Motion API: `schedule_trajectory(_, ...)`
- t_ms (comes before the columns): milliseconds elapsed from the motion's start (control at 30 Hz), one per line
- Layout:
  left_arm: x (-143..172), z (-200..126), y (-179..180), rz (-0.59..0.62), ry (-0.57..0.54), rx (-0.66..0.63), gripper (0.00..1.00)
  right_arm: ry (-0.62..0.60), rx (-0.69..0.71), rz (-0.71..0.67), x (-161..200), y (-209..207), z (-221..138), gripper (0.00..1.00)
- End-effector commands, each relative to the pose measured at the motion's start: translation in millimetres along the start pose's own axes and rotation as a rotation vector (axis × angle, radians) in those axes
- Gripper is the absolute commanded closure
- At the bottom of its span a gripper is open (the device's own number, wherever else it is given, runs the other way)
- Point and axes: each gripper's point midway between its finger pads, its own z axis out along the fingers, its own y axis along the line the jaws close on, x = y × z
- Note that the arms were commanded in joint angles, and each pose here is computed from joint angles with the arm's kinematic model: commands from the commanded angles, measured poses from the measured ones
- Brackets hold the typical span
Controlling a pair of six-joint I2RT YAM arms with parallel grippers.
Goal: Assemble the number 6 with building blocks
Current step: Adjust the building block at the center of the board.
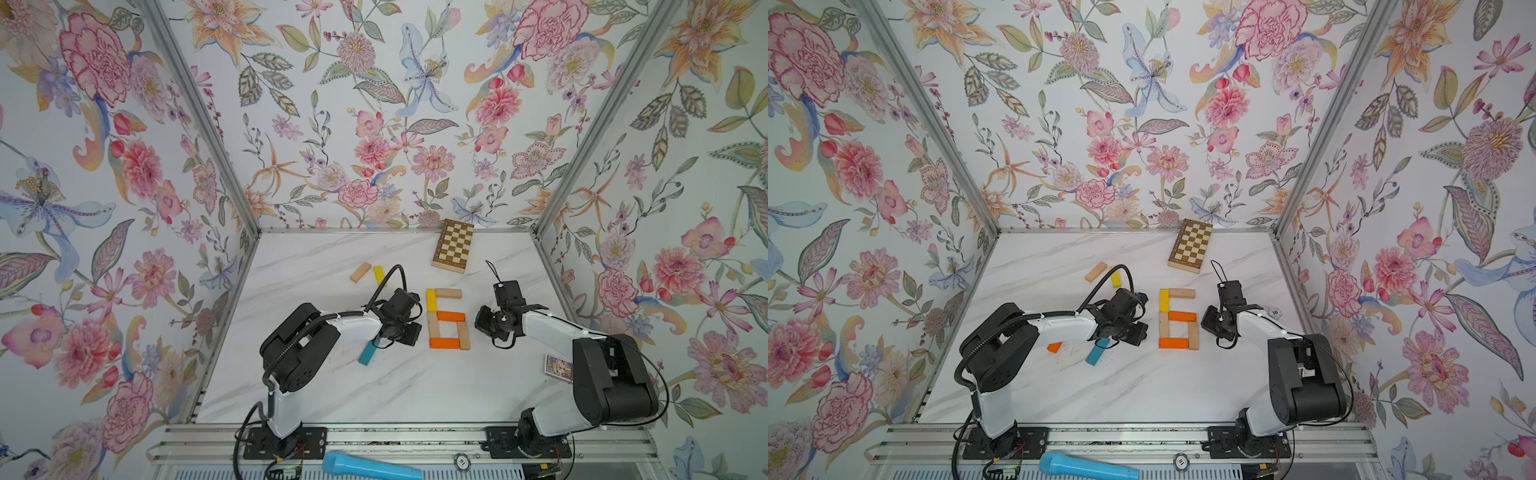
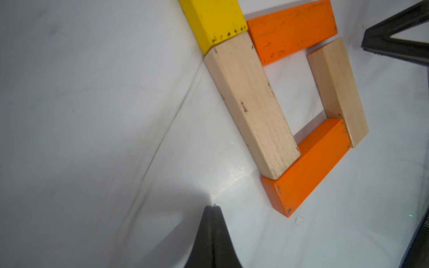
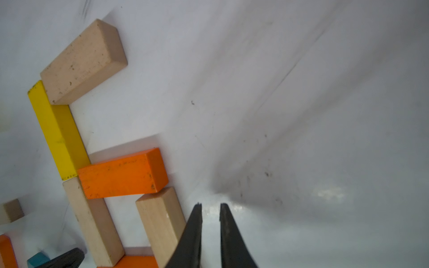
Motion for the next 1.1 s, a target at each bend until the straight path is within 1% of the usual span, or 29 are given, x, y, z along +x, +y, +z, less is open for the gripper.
schedule_trajectory(0, -33.8, -2.7, 14.4, 0.013, -0.064, -0.057, 1.0, -0.02, 0.01, -0.042, -17.0, 1.2, 3.8, 0.82)
schedule_trajectory(100, -53.0, 3.8, 23.1, -0.023, -0.076, -0.064, 1.0, -0.008, 0.002, -0.059, -23.3, 5.1, 9.5, 0.83)
schedule_trajectory(167, -64.3, 8.8, 21.4, -0.025, -0.078, -0.057, 1.0, 0.003, 0.005, -0.064, -25.4, 6.2, 13.8, 0.83)
schedule_trajectory(267, -69.6, 18.6, 18.9, -0.02, -0.046, -0.052, 1.0, 0.028, -0.004, -0.062, -23.9, 7.9, 20.4, 0.83)
schedule_trajectory(567, -56.7, 30.4, 21.4, -0.031, 0.007, -0.045, 1.0, 0.042, -0.001, -0.076, -20.7, 9.8, 25.6, 0.83)
schedule_trajectory(833, -52.6, 33.5, 14.8, -0.025, 0.024, -0.017, 1.0, 0.055, 0.006, -0.106, -14.8, 15.2, 29.6, 0.83)
schedule_trajectory(1067, -51.1, 39.7, 8.6, -0.013, 0.043, -0.003, 1.0, 0.064, 0.016, -0.123, -17.3, 18.0, 33.7, 0.82)
